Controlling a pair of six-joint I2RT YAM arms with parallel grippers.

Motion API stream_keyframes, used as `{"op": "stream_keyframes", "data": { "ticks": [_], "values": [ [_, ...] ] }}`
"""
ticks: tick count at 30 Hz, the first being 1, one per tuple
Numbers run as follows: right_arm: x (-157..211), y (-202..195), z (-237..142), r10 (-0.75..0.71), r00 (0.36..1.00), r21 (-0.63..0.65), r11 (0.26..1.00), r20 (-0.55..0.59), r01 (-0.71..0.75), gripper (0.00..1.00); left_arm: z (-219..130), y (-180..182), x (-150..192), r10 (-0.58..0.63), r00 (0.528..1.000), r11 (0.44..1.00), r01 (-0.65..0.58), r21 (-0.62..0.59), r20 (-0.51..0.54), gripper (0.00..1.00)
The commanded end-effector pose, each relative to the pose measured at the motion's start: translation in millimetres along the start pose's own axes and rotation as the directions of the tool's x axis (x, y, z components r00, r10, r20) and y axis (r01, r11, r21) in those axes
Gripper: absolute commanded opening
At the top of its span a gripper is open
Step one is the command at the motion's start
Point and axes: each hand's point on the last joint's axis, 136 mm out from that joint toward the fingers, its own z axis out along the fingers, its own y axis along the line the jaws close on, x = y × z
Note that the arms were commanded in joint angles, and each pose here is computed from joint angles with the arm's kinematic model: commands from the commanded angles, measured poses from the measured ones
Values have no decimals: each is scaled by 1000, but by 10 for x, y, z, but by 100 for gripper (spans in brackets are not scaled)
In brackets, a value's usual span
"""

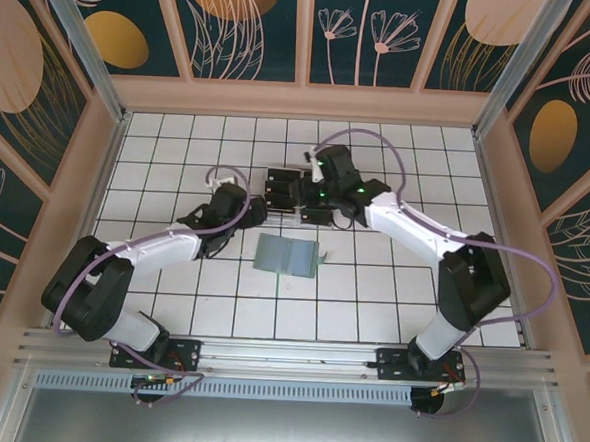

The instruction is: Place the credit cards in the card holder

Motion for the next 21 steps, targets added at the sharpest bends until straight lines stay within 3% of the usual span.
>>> {"op": "stream_keyframes", "data": {
  "ticks": [1,7,21],
  "values": [
    [220,320,208,-277,956,-15,961,-97,277,50,22,67,-193,-19,1000,1000,20,11,-17,99],
    [460,369,556,-468,856,67,868,-219,492,44,-7,304,-453,-121,993,992,120,27,6,98],
    [636,331,839,-532,783,115,799,-322,590,41,-10,391,-353,-143,990,988,143,50,-11,98]
  ]
}}
